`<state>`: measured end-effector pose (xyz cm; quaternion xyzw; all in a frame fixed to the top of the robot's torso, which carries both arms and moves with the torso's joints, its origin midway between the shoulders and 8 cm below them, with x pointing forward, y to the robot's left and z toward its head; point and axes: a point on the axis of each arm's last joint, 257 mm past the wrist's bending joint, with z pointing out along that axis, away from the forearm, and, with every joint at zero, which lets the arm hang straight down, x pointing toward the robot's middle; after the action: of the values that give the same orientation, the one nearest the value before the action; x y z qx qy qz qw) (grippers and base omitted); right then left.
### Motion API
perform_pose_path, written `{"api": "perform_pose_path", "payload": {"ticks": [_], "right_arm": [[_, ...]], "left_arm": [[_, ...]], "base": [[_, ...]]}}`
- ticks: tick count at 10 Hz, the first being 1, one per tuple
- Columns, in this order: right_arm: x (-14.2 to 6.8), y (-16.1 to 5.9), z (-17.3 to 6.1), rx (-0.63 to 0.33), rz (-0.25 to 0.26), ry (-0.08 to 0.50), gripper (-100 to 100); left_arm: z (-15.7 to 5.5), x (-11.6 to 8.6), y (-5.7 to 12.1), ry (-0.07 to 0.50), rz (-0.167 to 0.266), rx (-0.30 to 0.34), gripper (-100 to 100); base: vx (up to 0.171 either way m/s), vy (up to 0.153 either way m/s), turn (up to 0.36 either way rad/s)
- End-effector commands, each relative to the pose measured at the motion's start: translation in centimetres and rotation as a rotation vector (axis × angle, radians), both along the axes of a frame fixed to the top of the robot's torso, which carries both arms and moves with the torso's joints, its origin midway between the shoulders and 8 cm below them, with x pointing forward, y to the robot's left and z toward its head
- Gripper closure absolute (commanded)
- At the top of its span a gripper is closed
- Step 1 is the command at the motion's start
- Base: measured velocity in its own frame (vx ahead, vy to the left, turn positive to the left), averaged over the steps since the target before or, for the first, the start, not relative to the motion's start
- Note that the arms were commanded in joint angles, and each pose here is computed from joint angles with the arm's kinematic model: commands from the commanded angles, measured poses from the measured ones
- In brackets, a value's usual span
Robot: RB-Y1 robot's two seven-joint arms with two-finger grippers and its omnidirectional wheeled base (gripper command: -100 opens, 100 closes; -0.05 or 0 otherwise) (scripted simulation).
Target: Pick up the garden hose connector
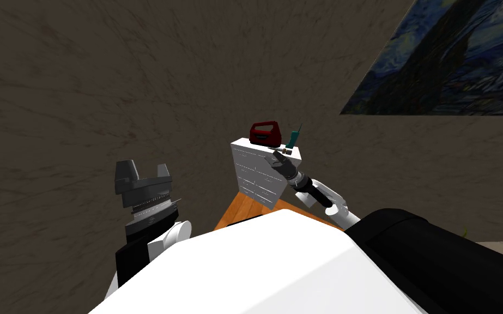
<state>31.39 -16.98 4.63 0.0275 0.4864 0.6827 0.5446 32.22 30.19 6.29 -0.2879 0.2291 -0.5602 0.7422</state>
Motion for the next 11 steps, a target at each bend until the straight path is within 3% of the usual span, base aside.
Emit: {"api": "perform_pose_path", "payload": {"ticks": [1,11], "right_arm": [[-0.1,0.5,-0.3,-0.037,0.029,0.006,-100],[-0.2,2.2,-2.7,-0.264,0.166,0.053,-100]], "left_arm": [[0.0,0.0,0.0,0.0,0.0,0.0,0],[0.0,0.0,0.0,0.0,0.0,0.0,0]], "base": [[0.011,0.016,0.116],[0.006,0.009,0.09]]}}
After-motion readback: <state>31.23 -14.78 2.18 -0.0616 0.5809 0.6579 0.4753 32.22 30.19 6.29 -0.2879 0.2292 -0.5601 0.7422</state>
